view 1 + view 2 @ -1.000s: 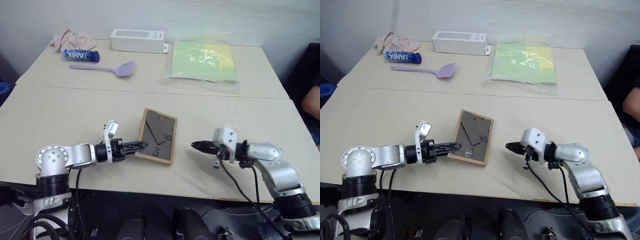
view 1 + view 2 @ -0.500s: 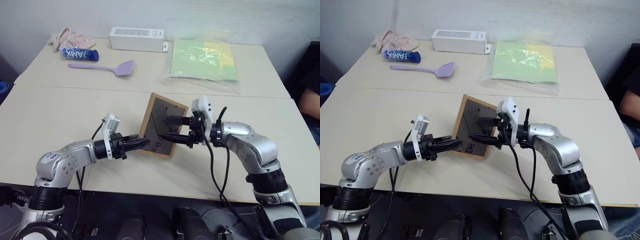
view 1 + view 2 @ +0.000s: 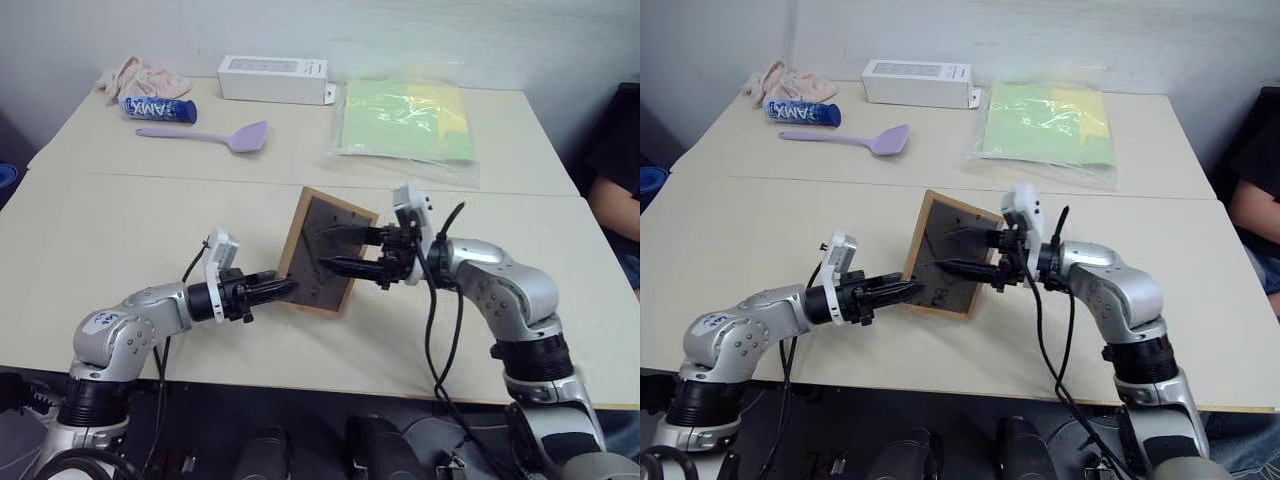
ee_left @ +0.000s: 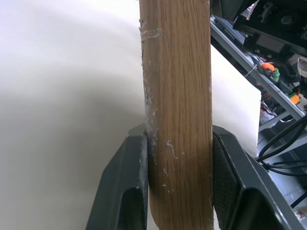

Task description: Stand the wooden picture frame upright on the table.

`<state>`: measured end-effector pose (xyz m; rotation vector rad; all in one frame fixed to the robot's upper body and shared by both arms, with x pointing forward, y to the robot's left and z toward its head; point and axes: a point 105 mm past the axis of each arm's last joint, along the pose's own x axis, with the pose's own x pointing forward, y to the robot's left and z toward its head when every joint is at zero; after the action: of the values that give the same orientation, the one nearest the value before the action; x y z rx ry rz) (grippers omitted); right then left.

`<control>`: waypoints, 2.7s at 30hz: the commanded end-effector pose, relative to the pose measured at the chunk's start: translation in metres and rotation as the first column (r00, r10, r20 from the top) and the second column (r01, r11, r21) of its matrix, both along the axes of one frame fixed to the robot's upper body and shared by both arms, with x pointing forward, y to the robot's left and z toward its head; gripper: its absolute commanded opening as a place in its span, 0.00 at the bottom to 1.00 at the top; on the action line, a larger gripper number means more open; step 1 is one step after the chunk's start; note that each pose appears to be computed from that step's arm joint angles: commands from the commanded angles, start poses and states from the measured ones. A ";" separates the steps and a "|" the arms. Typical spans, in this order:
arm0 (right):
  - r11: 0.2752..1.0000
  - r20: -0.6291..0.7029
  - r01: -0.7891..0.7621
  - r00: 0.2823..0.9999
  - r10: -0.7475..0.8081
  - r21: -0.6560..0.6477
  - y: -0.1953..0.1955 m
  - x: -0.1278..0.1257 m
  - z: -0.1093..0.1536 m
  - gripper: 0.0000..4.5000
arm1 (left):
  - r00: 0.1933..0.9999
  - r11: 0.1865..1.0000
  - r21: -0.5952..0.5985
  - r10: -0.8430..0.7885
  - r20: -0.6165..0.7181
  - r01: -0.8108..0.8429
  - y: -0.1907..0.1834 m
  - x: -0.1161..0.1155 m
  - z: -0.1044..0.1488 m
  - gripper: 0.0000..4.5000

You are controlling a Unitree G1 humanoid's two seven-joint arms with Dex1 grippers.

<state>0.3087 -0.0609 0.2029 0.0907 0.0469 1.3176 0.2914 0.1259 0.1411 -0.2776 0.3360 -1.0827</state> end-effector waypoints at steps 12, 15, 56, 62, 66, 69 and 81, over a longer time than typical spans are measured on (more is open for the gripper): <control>0.996 0.030 -0.092 0.995 0.092 0.006 0.021 -0.010 -0.010 0.79 | 0.997 0.998 -0.008 -0.055 -0.046 0.055 -0.013 -0.005 0.001 0.28; 0.989 0.049 -0.150 0.987 0.150 0.007 0.016 -0.023 -0.005 0.79 | 0.996 0.999 -0.033 -0.040 -0.083 0.037 -0.011 -0.002 0.004 0.28; 0.936 0.978 0.306 0.167 0.124 -0.171 -0.025 -0.004 -0.037 0.86 | 0.686 0.953 -0.281 -0.282 -0.671 0.117 0.007 -0.023 0.039 0.28; 0.936 0.991 0.335 0.114 0.076 -0.110 -0.021 0.002 -0.035 0.40 | 0.694 0.952 -0.272 -0.289 -0.659 0.137 0.008 -0.025 0.044 0.28; 0.942 0.995 0.327 0.086 0.054 -0.080 -0.021 0.000 -0.032 0.32 | 0.731 0.955 -0.273 -0.267 -0.628 0.114 0.009 -0.022 0.048 0.55; 0.947 0.998 0.321 0.061 -0.007 -0.013 -0.020 -0.002 -0.020 0.28 | 0.764 0.956 -0.276 -0.251 -0.594 0.099 0.014 -0.022 0.055 0.74; 0.912 0.776 0.361 0.513 -0.368 0.193 -0.035 0.012 -0.008 0.28 | 0.940 0.947 -0.072 0.320 0.120 -0.313 0.122 -0.001 0.079 0.99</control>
<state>0.3190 -0.0915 0.1752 -0.7144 -0.7573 0.8353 0.2923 0.2548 0.1924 -0.4673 0.3238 -0.6971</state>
